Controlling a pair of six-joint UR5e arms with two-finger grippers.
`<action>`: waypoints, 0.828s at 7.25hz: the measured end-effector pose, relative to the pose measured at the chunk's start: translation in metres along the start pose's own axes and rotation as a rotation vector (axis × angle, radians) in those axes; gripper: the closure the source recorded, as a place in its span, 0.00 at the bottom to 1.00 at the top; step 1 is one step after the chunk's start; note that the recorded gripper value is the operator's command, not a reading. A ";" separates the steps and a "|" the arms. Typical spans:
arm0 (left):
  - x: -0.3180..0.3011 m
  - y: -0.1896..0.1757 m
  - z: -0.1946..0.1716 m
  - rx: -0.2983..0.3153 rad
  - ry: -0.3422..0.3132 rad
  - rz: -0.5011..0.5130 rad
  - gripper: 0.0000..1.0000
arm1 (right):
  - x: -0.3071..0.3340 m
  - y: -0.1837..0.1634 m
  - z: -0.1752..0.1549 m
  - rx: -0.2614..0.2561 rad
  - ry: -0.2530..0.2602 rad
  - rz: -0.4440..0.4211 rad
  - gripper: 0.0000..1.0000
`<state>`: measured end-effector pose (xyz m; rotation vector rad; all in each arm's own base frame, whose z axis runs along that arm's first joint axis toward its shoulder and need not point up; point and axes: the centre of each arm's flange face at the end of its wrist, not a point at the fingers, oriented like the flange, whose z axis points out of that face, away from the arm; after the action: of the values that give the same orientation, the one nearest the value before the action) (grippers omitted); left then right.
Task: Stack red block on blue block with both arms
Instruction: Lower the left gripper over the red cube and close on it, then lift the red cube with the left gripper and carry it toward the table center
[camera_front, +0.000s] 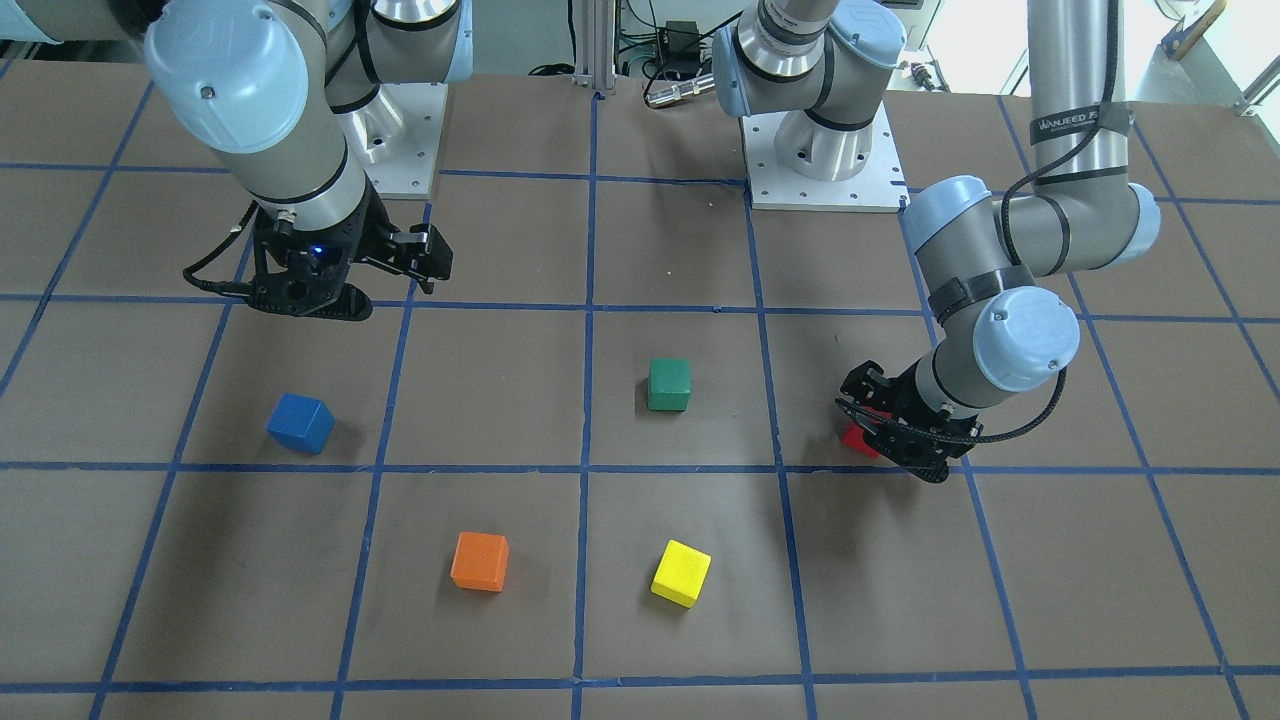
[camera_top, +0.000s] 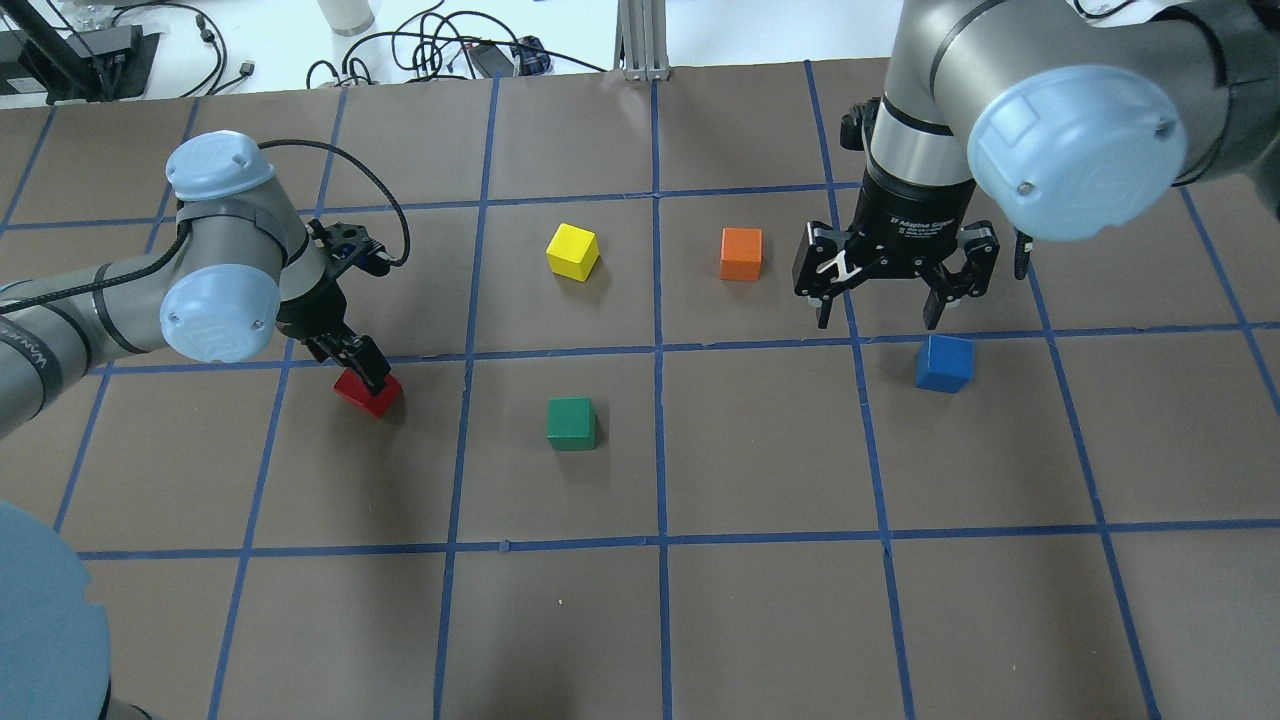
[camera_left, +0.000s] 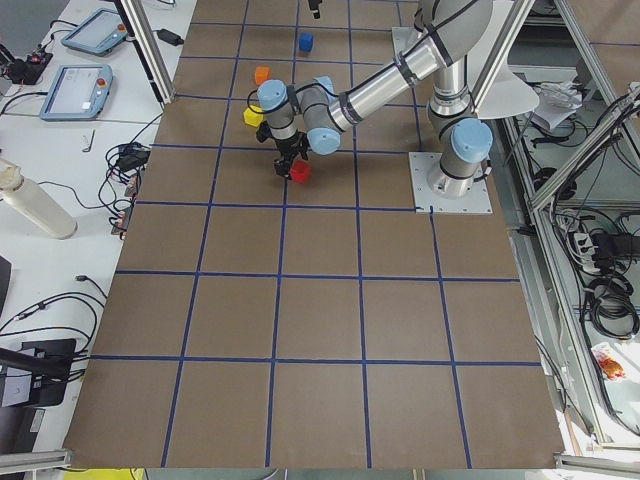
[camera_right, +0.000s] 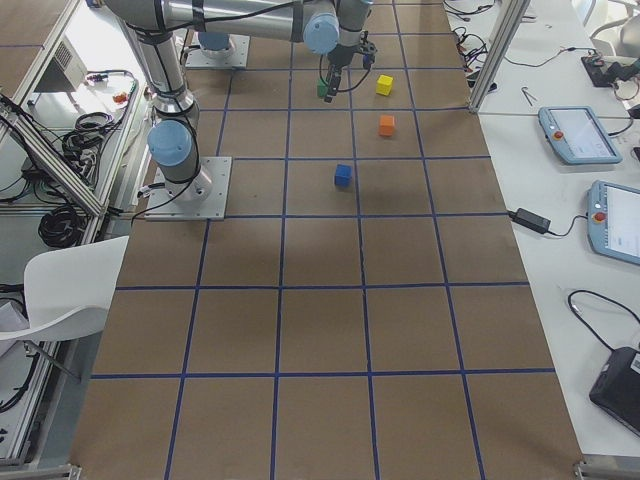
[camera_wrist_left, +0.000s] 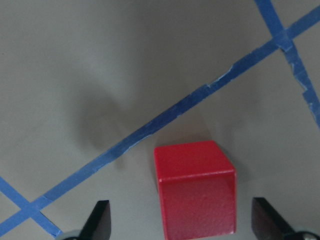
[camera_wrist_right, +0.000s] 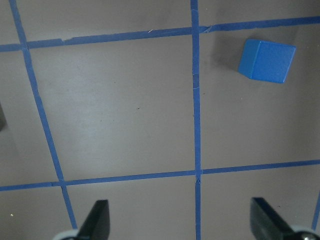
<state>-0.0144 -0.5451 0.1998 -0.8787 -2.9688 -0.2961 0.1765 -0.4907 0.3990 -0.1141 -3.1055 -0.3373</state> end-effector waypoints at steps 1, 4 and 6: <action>0.002 -0.001 0.006 -0.009 0.008 -0.008 0.52 | 0.000 0.000 0.001 0.000 0.000 0.000 0.00; 0.000 0.001 0.011 -0.040 -0.029 -0.019 1.00 | 0.000 0.000 0.002 0.001 -0.001 -0.001 0.00; -0.002 0.001 0.003 -0.038 -0.068 -0.032 1.00 | 0.000 0.000 0.002 0.001 -0.001 0.000 0.00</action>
<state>-0.0122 -0.5447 0.1973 -0.8623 -3.0521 -0.3312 0.1765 -0.4907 0.3967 -0.1136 -3.1064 -0.3351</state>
